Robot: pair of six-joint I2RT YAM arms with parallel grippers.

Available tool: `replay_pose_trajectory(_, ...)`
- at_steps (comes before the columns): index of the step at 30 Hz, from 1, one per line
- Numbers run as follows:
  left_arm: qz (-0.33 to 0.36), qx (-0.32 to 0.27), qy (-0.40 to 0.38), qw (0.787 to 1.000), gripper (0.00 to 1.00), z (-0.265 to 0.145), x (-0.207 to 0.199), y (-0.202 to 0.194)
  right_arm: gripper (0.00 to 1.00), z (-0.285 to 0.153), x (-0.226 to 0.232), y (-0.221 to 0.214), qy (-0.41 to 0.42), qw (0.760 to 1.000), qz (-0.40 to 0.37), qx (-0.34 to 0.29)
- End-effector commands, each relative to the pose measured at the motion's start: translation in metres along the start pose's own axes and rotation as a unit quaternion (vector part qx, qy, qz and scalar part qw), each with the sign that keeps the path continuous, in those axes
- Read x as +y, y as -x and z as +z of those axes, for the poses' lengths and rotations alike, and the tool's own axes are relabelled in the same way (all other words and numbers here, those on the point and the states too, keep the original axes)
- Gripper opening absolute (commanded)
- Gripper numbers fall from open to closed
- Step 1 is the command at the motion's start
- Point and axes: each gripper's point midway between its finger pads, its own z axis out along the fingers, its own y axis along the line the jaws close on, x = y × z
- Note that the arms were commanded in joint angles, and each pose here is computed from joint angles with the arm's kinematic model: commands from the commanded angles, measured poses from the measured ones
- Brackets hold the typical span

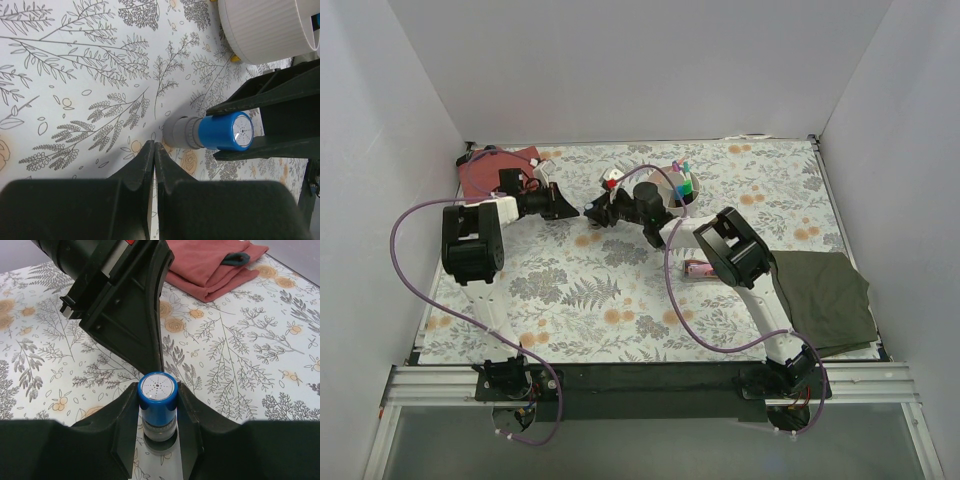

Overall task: Sort the stationery into containers
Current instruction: Move the stationery to the center of the board.

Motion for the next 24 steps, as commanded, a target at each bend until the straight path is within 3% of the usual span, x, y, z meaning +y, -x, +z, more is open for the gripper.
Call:
replay_pose_trajectory(1, 0.018, -0.011, -0.019, 1.000, 0.00, 0.003, -0.005, 0.014, 0.01, 0.010, -0.009, 0.031, -0.029, 0.999, -0.022, -0.020)
replay_pose_trajectory(24, 0.031, -0.007, -0.030, 0.999, 0.00, 0.002, -0.019, 0.001, 0.01, -0.015, -0.003, 0.024, -0.059, 0.998, -0.029, 0.009)
